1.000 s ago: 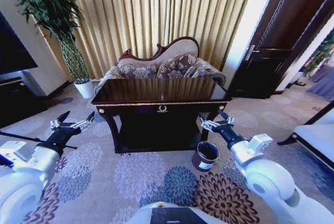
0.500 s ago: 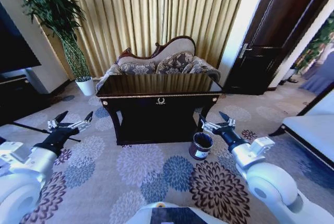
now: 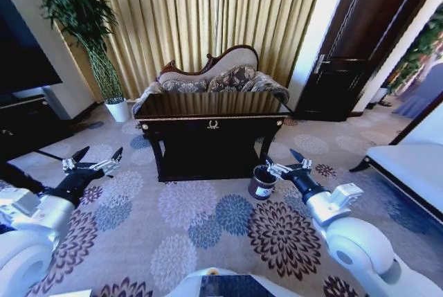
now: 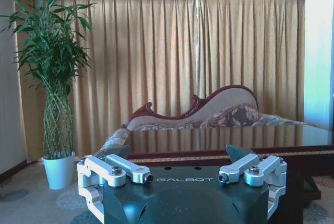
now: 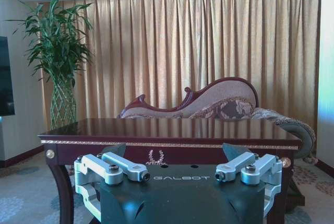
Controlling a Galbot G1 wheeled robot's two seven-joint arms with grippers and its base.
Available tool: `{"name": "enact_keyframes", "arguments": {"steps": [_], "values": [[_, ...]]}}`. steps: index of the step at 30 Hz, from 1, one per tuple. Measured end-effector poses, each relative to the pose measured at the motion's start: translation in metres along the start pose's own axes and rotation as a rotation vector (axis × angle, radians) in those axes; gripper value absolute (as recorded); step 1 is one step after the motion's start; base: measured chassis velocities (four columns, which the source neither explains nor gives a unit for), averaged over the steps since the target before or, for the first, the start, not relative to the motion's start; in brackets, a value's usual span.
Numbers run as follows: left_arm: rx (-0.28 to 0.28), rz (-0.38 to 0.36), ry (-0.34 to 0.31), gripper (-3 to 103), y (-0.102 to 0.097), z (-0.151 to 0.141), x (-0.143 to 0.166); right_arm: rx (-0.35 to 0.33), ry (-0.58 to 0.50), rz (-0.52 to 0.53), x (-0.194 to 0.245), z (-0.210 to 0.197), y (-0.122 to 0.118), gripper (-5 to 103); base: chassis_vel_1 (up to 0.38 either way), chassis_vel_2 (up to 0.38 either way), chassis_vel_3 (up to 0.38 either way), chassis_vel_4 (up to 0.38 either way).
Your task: Move to the front of the table and place the trash on the table into the trash bin.
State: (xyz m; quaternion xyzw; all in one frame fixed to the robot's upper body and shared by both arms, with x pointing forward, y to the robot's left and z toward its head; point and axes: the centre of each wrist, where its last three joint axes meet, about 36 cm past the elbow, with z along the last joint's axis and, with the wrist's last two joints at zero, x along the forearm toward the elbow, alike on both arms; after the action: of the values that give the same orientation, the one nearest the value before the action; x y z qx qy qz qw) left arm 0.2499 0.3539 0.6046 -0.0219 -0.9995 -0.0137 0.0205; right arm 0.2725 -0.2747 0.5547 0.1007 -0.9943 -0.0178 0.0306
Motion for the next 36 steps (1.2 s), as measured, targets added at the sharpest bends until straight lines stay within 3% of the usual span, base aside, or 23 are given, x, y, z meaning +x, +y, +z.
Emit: {"name": "enact_keyframes", "arguments": {"steps": [17,36], "values": [[-0.001,-0.003,-0.019,100,0.0009,-0.0012,0.0002,0.007,-0.022,0.016,0.0039,0.0030,0.0010,100,0.182,-0.161,-0.172,0.156],[0.011,-0.020,-0.038,100,0.0012,0.0002,0.0014,0.010,-0.020,0.024,0.0079,0.0033,0.0015,100,0.009,-0.004,-0.014,0.004]]}}
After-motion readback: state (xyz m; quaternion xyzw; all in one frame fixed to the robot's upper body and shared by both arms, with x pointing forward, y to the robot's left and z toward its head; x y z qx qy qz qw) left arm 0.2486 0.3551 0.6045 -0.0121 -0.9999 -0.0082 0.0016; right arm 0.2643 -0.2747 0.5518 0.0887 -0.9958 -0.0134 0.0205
